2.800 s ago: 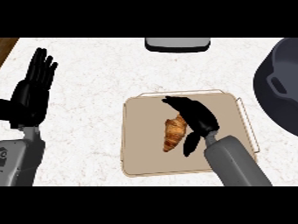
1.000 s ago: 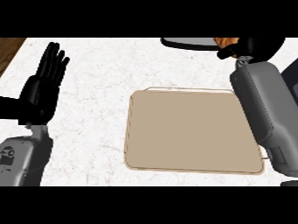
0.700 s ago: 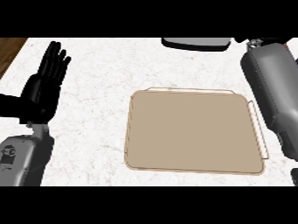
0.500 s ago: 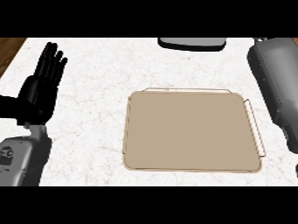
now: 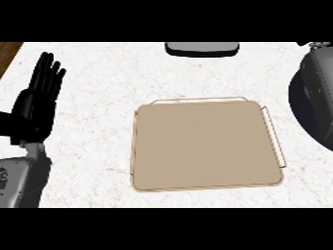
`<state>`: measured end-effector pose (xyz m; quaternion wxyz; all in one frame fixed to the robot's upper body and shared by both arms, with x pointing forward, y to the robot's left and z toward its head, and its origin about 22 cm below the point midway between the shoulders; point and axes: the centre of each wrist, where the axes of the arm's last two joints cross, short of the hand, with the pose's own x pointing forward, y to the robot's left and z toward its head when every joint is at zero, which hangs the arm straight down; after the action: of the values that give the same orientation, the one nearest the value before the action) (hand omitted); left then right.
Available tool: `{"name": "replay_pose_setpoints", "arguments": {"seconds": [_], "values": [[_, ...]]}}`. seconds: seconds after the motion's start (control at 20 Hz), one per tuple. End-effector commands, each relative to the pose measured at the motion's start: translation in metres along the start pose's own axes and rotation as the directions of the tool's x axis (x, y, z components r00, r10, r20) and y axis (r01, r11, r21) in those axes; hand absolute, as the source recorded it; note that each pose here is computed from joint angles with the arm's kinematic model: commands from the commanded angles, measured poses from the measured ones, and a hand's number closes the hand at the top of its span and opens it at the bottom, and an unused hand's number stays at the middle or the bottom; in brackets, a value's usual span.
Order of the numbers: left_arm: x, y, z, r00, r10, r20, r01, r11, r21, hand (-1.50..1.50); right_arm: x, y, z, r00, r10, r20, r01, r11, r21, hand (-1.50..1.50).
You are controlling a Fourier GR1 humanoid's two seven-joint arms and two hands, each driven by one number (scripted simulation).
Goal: Pick the croissant from the tray and place it in the pot
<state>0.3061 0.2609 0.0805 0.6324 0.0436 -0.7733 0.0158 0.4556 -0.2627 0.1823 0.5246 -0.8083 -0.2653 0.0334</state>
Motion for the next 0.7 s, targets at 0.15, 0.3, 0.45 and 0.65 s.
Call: {"name": "replay_pose_setpoints", "arguments": {"seconds": [0.15, 0.3, 0.45, 0.65], "values": [[-0.012, 0.004, 0.014, 1.000, -0.005, -0.013, 0.006, 0.999, 0.036, 0.00, -0.058, 0.027, -0.022, 0.988, -0.059, -0.146, 0.057, 0.998, -0.018, 1.50], [0.000, 0.013, 0.003, 1.000, 0.000, -0.006, 0.000, 1.000, 0.031, 0.00, -0.089, 0.035, -0.047, 0.986, -0.093, -0.140, 0.092, 0.996, -0.014, 1.50], [-0.014, 0.012, 0.012, 1.000, 0.015, -0.019, -0.015, 0.999, 0.030, 0.00, -0.114, 0.051, -0.033, 0.989, -0.082, -0.121, 0.083, 0.997, 0.000, 1.50], [-0.005, 0.015, 0.010, 1.000, -0.001, -0.019, 0.002, 1.000, 0.006, 0.00, -0.130, 0.066, -0.060, 0.986, -0.061, -0.154, 0.062, 0.998, 0.000, 1.50]]}}
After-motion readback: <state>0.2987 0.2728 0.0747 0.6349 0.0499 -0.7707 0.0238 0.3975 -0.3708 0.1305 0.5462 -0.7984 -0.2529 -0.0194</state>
